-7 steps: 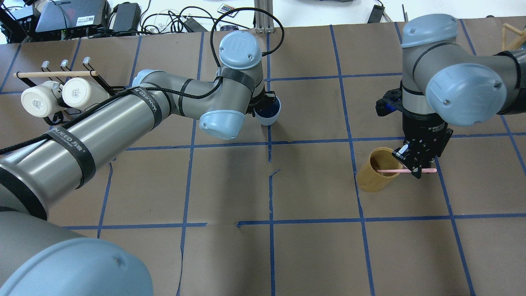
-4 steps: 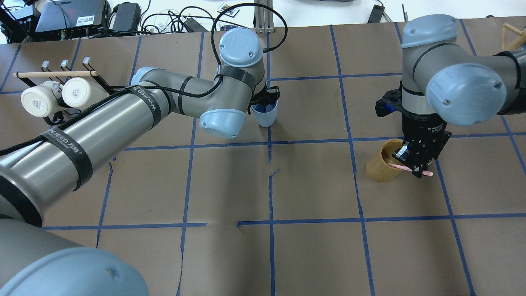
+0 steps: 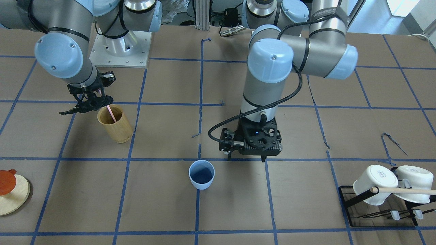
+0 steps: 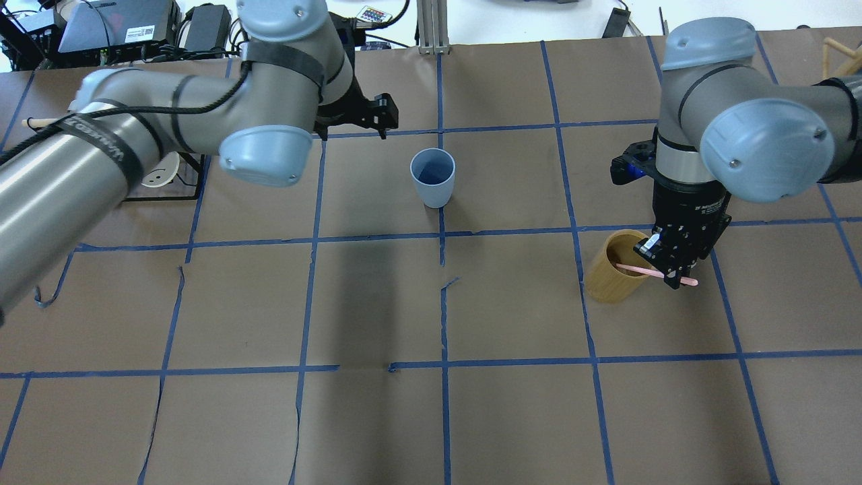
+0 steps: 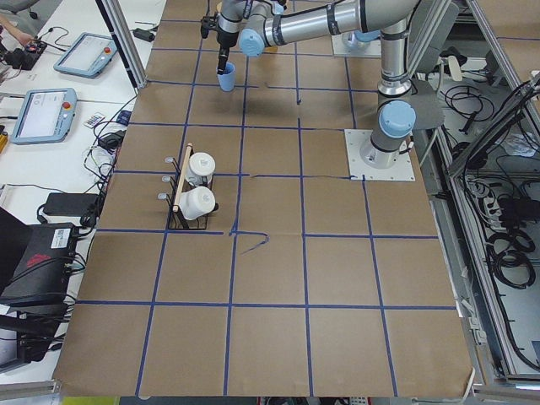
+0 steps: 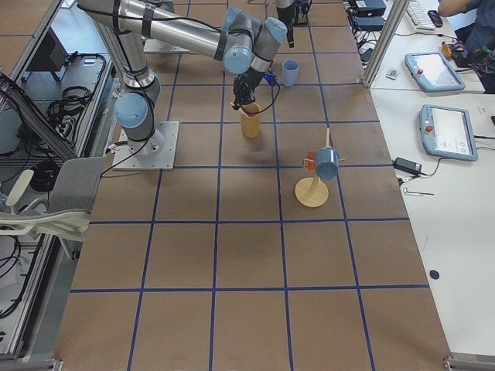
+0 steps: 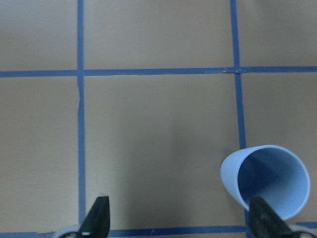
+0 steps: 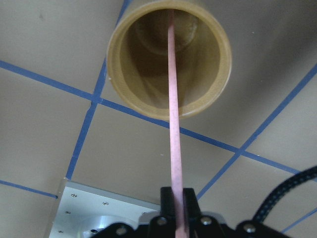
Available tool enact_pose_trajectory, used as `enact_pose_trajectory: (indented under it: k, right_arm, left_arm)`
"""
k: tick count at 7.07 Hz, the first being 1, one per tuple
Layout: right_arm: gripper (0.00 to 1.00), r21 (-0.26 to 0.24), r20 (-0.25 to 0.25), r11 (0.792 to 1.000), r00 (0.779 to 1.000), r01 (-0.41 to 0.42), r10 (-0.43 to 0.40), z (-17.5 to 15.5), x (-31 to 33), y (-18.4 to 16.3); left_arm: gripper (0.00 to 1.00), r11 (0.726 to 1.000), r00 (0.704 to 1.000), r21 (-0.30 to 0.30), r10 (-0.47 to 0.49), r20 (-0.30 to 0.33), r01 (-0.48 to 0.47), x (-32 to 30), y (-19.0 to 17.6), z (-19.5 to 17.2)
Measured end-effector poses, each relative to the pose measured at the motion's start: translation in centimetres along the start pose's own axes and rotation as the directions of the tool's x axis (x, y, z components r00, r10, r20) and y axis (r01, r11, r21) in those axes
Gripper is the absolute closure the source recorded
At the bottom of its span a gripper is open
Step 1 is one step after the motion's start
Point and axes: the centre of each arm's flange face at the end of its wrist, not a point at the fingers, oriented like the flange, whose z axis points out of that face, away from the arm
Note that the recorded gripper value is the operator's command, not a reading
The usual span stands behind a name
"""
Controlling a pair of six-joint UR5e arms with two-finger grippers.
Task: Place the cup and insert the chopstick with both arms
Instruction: 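Release the blue cup and raise the left gripper while the right lifts the chopstick, then carry the pink chopstick over the blue cup with the right gripper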
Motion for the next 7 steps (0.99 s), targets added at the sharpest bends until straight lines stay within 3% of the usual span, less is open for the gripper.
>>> enact_pose_trajectory:
  k: [2,4,6,7]
  right_arm:
    - [1.0,-0.004,0.02,1.0,1.0,-0.005,0.005,-1.4,0.1,0.5]
    - [1.0,-0.039,0.04,0.999,0.999,0.002,0.0,-4.4,0.1,1.7]
    - [1.0,-0.06,0.05,0.998,0.999,0.002,0.001,-7.2,0.1,3.1]
    - [1.0,-0.042,0.041,0.999,0.999,-0.006,0.008,-9.7,0.3,3.7]
  left_arm:
    - [0.0,0.995,0.998,-0.076,-0.06,-0.015,0.059,-5.9,0.5,-5.1]
    - [0.0,0.981,0.992,-0.153,-0.123,-0.02,0.119,-8.8,1.1,-10.3]
    - [0.0,0.975,0.987,-0.165,-0.157,-0.02,0.152,-10.5,0.6,-13.9]
    - [0.0,0.971,0.984,-0.168,-0.175,-0.024,0.169,-11.4,0.4,-15.0]
